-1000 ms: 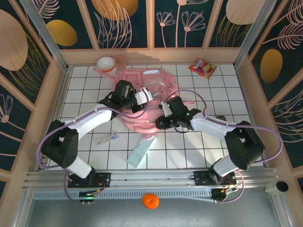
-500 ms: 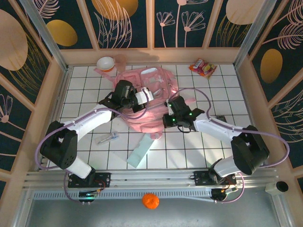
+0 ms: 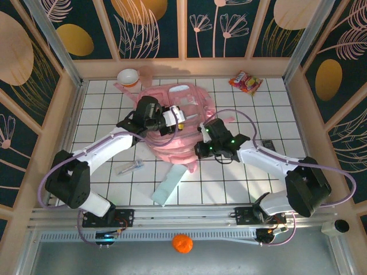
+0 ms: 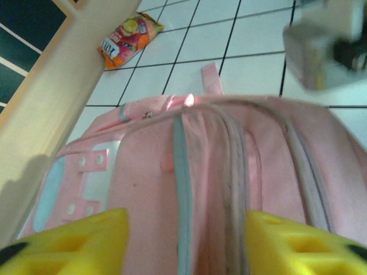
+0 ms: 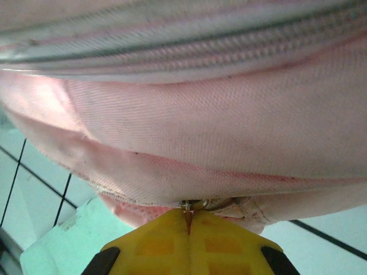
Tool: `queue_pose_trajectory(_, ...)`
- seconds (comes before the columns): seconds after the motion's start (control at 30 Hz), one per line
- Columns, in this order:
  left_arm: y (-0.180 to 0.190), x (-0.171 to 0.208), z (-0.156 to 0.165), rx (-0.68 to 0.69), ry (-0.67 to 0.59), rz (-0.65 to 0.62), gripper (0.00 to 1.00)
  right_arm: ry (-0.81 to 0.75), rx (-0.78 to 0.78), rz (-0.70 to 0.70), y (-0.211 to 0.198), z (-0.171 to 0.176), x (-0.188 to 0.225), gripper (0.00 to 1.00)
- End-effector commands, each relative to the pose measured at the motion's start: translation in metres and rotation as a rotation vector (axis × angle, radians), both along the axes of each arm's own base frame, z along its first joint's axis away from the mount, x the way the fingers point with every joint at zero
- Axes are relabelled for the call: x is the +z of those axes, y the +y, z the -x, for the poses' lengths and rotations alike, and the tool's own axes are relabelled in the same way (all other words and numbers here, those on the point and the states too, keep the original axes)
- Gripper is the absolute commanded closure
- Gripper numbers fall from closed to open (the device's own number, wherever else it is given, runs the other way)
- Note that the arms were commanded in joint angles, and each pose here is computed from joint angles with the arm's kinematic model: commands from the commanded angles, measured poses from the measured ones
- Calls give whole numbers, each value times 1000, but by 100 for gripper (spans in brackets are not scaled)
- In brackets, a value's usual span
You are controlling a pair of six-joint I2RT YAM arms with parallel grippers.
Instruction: Pack the student bag
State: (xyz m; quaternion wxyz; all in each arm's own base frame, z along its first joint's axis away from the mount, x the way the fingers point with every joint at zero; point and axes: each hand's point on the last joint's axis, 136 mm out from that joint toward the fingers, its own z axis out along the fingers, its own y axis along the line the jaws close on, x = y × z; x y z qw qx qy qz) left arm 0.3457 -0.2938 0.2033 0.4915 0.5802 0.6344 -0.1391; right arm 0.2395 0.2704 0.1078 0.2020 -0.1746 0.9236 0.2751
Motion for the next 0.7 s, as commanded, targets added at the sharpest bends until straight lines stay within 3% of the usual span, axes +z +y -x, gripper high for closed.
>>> queue_pose_trajectory(0.0, 0, 0, 36, -127, 36, 7, 37, 13, 66, -84, 23, 7, 12, 100)
queue_pose_trajectory(0.23, -1, -50, 90, -227, 108, -89, 34, 24, 110, -109, 34, 6, 20, 100)
queue_pose_trajectory(0.43, -10, -85, 93, -196, 164, -139, 35, 19, 120, -116, 37, 4, 25, 100)
queue_pose_trajectory(0.53, -12, -96, 87, -172, 185, -159, 44, 14, 120, -123, 37, 4, 27, 100)
queue_pose_trajectory(0.6, -12, -99, 85, -162, 194, -165, 56, 14, 114, -124, 35, 3, 28, 100)
queue_pose_trajectory(0.67, -12, -97, 84, -154, 185, -163, 74, 13, 95, -119, 30, 0, 28, 100)
